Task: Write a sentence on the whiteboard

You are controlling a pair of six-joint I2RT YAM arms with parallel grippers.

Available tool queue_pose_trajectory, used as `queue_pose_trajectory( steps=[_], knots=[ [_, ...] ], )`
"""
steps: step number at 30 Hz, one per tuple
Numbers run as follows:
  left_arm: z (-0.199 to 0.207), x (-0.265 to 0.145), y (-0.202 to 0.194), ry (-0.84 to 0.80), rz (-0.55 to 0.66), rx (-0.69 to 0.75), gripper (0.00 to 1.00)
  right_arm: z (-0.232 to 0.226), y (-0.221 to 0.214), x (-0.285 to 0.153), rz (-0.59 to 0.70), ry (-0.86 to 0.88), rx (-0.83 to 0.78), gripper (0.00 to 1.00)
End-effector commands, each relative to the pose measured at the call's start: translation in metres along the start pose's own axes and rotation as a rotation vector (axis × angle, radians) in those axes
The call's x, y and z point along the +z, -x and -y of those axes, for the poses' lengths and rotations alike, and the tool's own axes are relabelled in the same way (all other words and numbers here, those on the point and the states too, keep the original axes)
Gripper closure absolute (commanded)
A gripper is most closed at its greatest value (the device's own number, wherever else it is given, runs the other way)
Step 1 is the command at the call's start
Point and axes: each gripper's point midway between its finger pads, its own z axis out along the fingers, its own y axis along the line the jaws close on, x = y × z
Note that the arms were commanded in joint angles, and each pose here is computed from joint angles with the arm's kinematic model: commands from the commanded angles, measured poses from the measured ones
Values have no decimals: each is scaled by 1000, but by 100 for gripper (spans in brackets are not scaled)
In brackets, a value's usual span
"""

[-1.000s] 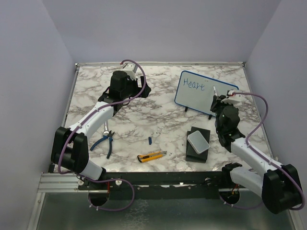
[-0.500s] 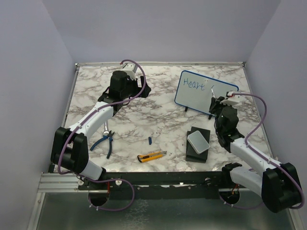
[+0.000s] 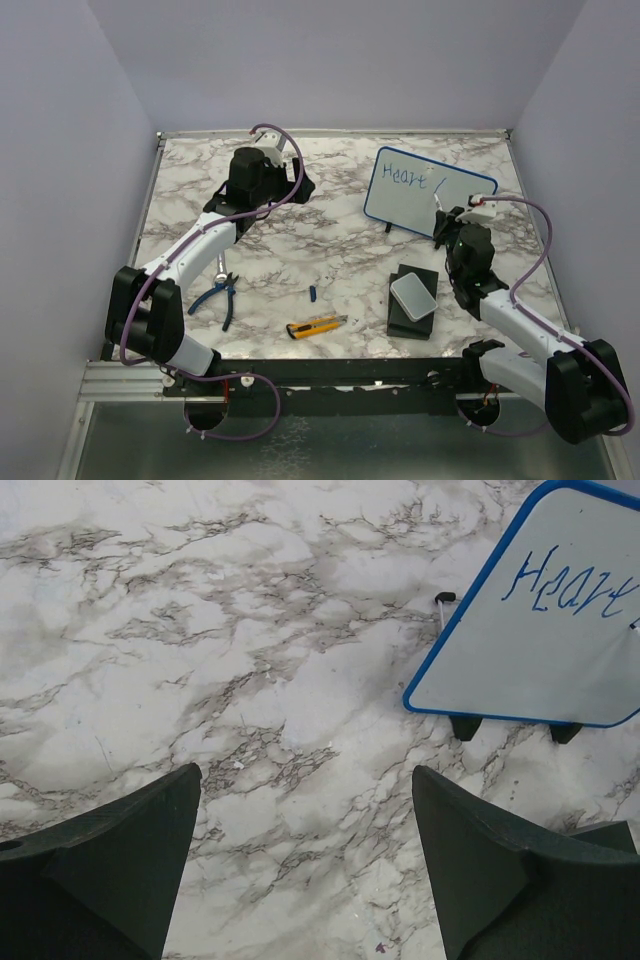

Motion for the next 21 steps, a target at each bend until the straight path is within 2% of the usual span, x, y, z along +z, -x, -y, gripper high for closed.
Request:
queue_pose_trajectory(
  steps=[1,13,21],
  knots=[
    [8,-10,13,-33,34,1,12,5,-11,-4,-33,-9,-7,100],
    [8,-9,12,-34,33,-1,12,4,29,-2,68,-31,-15,100],
    [8,-9,12,-35,33,-1,13,14,26,-3,62,-86,-6,100]
  ],
)
